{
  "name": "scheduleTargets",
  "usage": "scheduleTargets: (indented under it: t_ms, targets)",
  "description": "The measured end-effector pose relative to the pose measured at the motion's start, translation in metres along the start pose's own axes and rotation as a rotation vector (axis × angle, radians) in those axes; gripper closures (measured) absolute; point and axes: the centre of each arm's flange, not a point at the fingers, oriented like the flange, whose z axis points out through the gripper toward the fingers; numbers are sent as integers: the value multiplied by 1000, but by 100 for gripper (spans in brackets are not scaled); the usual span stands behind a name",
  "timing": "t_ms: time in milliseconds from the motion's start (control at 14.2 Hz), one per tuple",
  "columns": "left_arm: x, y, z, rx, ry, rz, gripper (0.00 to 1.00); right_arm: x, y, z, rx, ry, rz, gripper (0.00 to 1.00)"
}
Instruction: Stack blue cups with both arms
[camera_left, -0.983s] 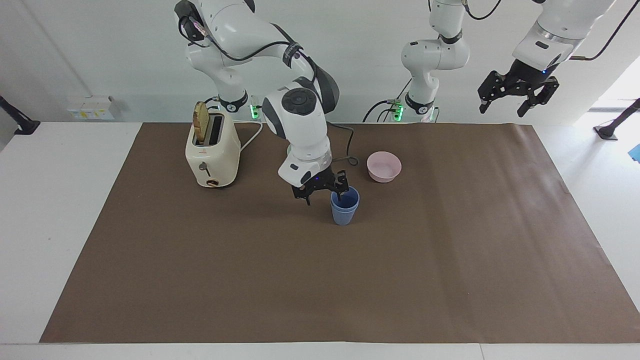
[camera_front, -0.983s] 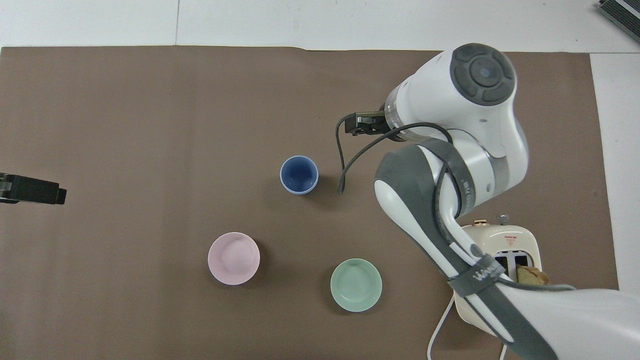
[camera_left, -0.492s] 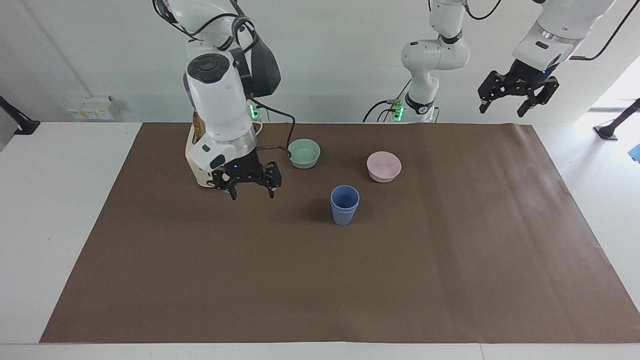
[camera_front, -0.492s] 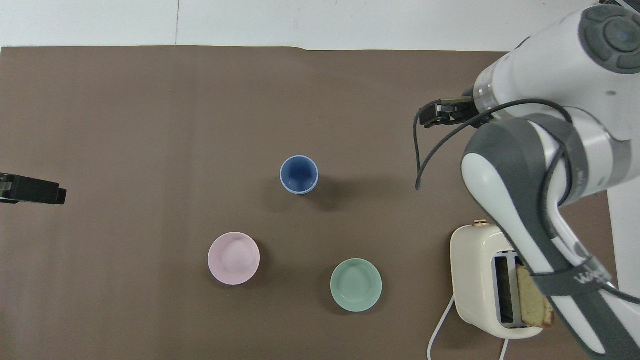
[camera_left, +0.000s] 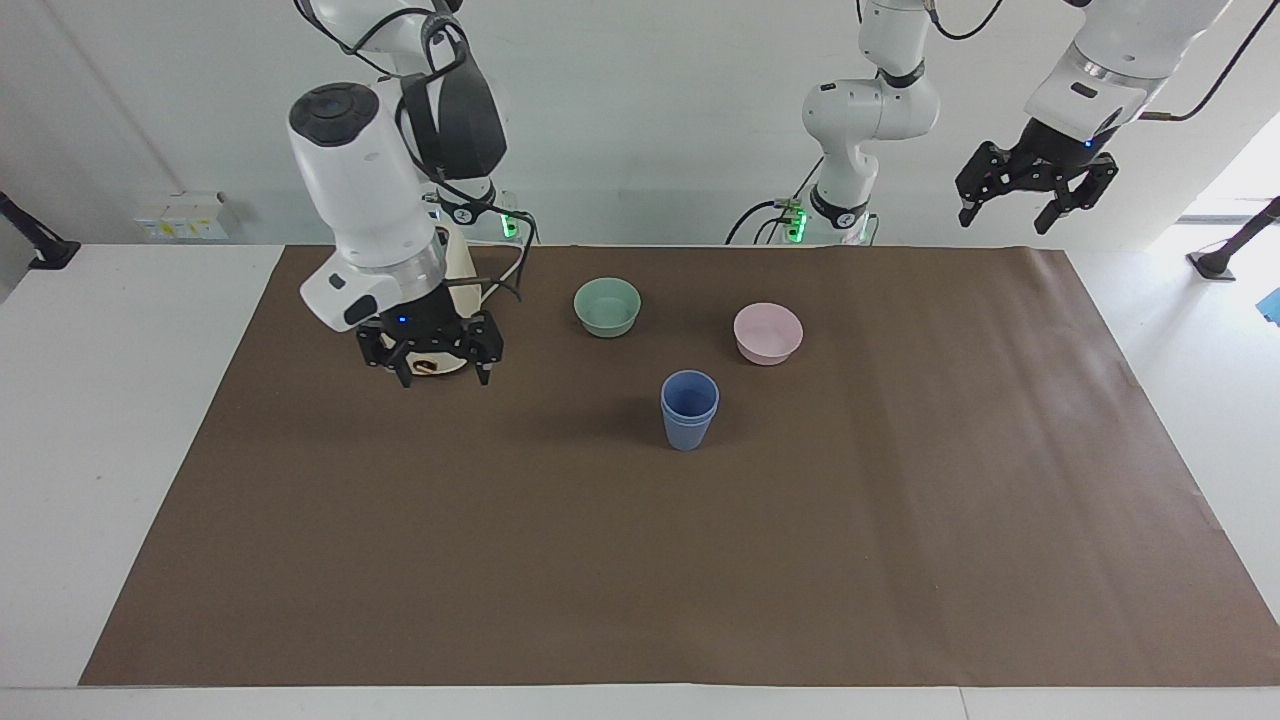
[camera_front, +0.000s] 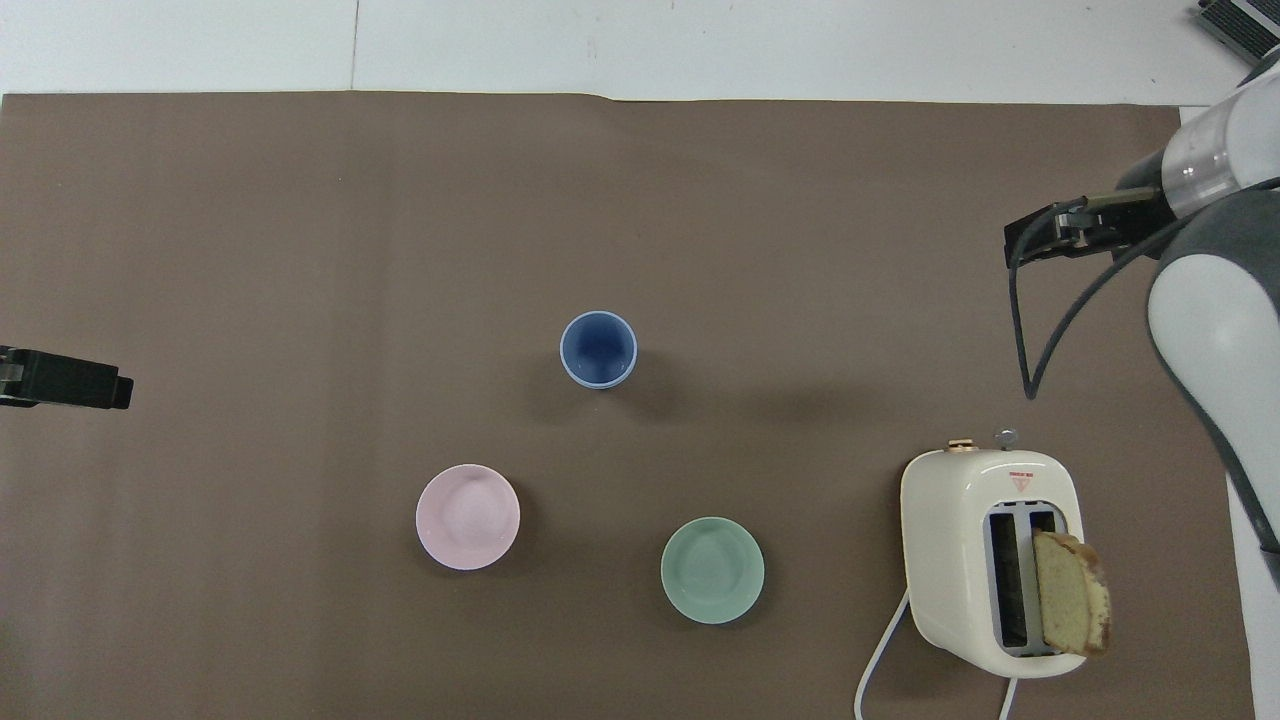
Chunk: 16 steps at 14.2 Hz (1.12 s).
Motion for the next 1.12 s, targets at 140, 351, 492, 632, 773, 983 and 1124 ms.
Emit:
scheduleTargets:
  t_ms: [140, 351, 492, 632, 773, 983, 1124]
  targets:
    - [0, 0, 0, 0, 0, 0, 0, -8, 9, -11, -8, -9, 16, 0]
    - [0, 0, 0, 0, 0, 0, 0, -18, 13, -30, -17, -2, 25, 0]
    - [0, 0, 0, 0, 0, 0, 0, -22, 12, -38, -20, 9, 26, 0]
    - [0, 0, 0, 0, 0, 0, 0, -24, 13, -41, -22, 15, 28, 0]
    - [0, 0, 0, 0, 0, 0, 0, -25, 15, -44, -23, 19, 32, 0]
    - [0, 0, 0, 0, 0, 0, 0, -25, 18, -44, -24, 19, 39, 0]
    - [0, 0, 0, 0, 0, 0, 0, -25, 19, -44, -24, 19, 39, 0]
